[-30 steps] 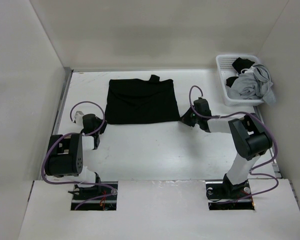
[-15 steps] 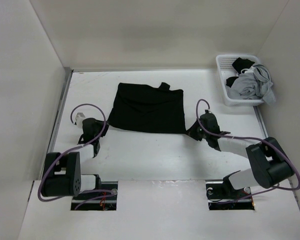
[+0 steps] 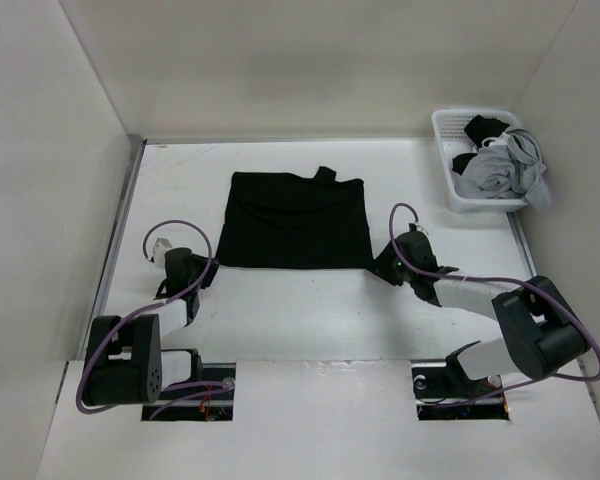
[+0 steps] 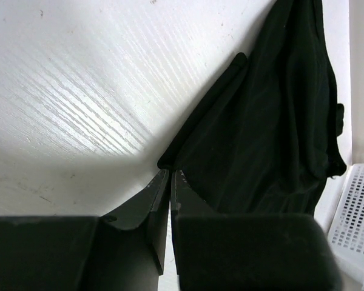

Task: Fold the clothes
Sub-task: Fold the tank top

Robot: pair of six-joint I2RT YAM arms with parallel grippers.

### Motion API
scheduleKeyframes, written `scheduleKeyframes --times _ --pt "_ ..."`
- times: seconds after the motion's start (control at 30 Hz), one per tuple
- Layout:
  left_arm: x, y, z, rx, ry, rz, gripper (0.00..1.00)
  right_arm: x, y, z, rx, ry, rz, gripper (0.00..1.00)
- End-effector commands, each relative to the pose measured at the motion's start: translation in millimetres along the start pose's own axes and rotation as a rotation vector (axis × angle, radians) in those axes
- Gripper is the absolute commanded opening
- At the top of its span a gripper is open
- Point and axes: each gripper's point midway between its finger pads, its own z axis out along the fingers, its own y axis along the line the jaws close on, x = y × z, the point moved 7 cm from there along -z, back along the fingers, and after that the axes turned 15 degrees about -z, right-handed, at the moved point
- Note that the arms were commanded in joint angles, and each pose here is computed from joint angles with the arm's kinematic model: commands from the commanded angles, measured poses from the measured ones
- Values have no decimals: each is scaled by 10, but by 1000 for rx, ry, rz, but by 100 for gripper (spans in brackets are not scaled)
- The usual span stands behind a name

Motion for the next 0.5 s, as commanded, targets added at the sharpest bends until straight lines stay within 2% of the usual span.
scheduleKeyframes --times 0.0,0.13,0.3,0.47 --pt "-38 -61 -13 46 1 9 2 -7 -50 43 48 -35 18 34" --pt "-76 -80 -31 59 -5 7 2 -75 -64 30 84 -66 17 33" --pt "-91 -58 -28 54 -6 6 2 -83 -60 108 102 -43 6 34" --pt "-103 -69 -18 54 -6 3 2 -94 -39 156 106 -39 10 29"
